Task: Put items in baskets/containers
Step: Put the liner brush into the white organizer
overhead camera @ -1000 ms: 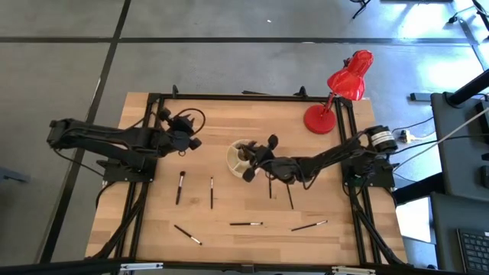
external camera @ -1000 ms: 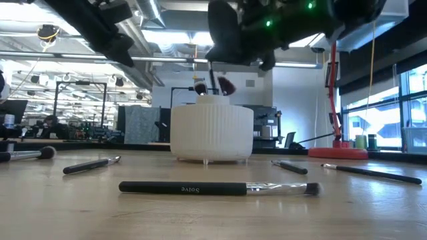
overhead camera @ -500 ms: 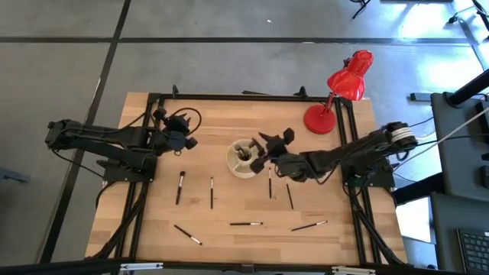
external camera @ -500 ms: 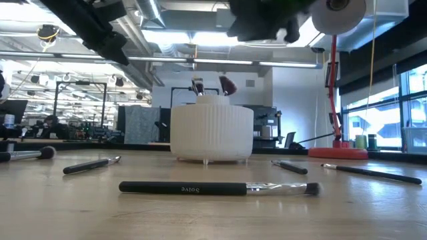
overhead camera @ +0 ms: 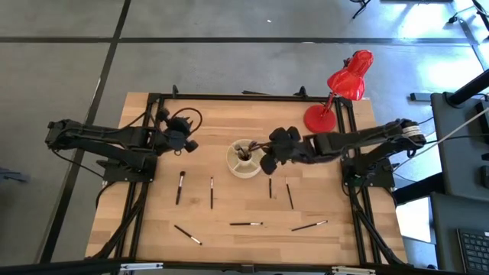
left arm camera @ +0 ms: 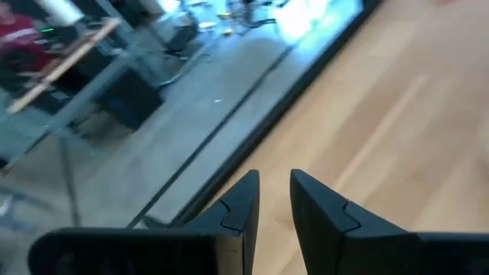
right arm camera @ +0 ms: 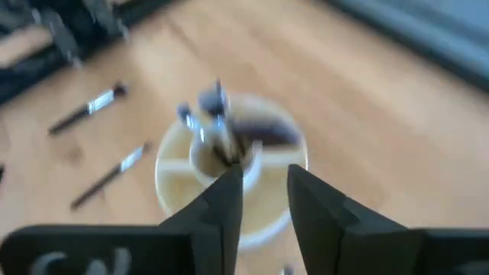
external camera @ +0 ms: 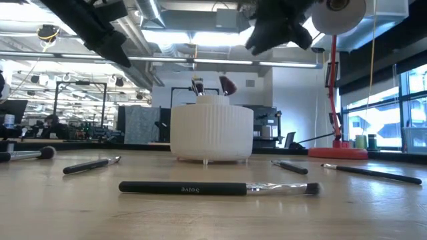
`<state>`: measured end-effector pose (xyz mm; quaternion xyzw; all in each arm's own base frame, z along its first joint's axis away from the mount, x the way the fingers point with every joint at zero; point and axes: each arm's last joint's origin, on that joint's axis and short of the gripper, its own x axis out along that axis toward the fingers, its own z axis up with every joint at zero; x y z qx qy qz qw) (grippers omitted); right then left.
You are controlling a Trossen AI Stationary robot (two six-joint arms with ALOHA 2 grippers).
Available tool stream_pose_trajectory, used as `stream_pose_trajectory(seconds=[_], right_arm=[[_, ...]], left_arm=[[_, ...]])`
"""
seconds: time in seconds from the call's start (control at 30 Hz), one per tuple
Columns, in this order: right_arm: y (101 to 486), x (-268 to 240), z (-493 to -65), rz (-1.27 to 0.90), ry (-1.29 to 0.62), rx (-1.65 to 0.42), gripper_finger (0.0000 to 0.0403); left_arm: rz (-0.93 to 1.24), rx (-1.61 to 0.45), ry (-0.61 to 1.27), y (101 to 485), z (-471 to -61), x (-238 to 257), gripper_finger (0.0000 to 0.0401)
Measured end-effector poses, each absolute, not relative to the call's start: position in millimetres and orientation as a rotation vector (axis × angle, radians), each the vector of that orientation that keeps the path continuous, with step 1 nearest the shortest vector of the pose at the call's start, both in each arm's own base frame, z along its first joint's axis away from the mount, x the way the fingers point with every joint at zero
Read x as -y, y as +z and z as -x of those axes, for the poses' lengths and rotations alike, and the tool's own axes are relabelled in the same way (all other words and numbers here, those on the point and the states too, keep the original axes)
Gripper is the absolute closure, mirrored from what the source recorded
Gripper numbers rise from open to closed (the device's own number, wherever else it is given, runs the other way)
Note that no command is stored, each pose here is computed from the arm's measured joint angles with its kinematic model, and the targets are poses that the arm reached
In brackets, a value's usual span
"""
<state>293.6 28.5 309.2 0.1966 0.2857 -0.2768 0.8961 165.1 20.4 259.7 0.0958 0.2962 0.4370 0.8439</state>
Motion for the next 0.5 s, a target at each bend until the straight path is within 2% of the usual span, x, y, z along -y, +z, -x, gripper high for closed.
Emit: stream_pose_trajectory(seconds=[0.3, 0.4, 0.5], right_arm=[[297, -24, -286, -0.473, -0.449, -0.844, 0.0359], [298, -28, -290, -0.556, -0.28, -0.878, 0.0372], [307, -38, -303, -0.583, -0.11, -0.765, 0.0387]], left_arm=[[-0.172, -0.633, 0.709, 259, -178, -16, 0.0349], [-0.181, -0.651, 0.687, 257, -180, -16, 0.0354], [-0.186, -0.655, 0.694, 256, -182, -16, 0.0359]])
